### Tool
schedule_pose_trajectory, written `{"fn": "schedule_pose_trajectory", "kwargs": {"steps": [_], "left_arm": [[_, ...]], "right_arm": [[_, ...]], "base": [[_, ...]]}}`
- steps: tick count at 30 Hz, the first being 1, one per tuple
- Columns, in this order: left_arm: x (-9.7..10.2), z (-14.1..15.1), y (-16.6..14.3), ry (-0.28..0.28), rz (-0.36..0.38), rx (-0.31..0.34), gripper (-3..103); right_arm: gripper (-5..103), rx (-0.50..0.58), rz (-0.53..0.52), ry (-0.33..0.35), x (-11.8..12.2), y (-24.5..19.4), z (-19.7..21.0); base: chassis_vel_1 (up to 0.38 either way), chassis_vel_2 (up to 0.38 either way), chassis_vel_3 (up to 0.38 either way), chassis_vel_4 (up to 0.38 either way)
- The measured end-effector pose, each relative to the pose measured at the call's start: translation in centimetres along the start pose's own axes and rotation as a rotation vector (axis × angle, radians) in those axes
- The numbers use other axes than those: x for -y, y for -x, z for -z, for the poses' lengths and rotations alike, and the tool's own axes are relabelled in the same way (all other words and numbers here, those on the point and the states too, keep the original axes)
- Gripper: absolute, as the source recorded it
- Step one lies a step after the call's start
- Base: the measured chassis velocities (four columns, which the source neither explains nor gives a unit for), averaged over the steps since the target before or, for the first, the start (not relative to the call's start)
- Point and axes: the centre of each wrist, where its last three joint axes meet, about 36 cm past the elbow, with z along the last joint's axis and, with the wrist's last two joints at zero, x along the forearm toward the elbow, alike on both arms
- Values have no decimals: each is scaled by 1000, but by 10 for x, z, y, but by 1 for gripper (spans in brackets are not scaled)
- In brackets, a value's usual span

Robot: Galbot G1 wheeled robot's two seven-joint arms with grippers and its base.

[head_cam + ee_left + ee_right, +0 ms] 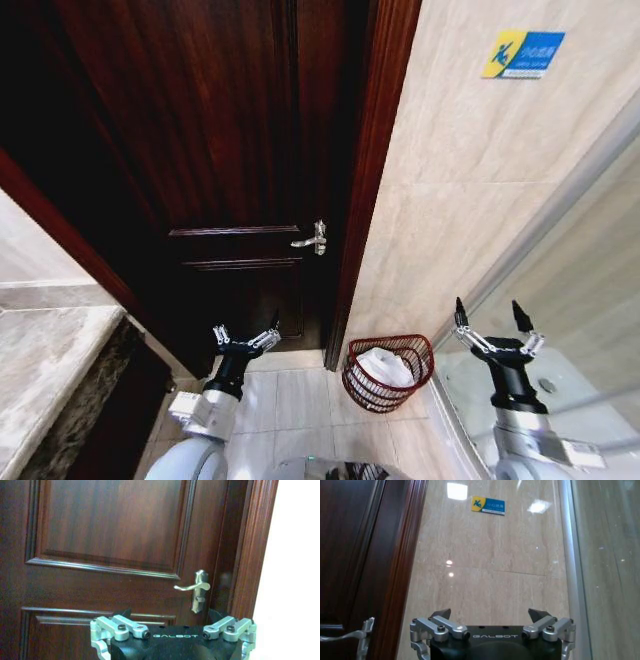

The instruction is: Discard the used towel into the hamper.

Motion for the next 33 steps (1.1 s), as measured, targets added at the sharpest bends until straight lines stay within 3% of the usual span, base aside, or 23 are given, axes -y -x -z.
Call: {"fn": "schedule_pose_trajectory", "kwargs": {"steps": [33], "left_arm": [[0, 0, 0, 0, 0, 0, 100]], "right_arm": [[100, 15, -5, 2, 4, -6, -12]], "base": [[116, -118, -120, 118]]}}
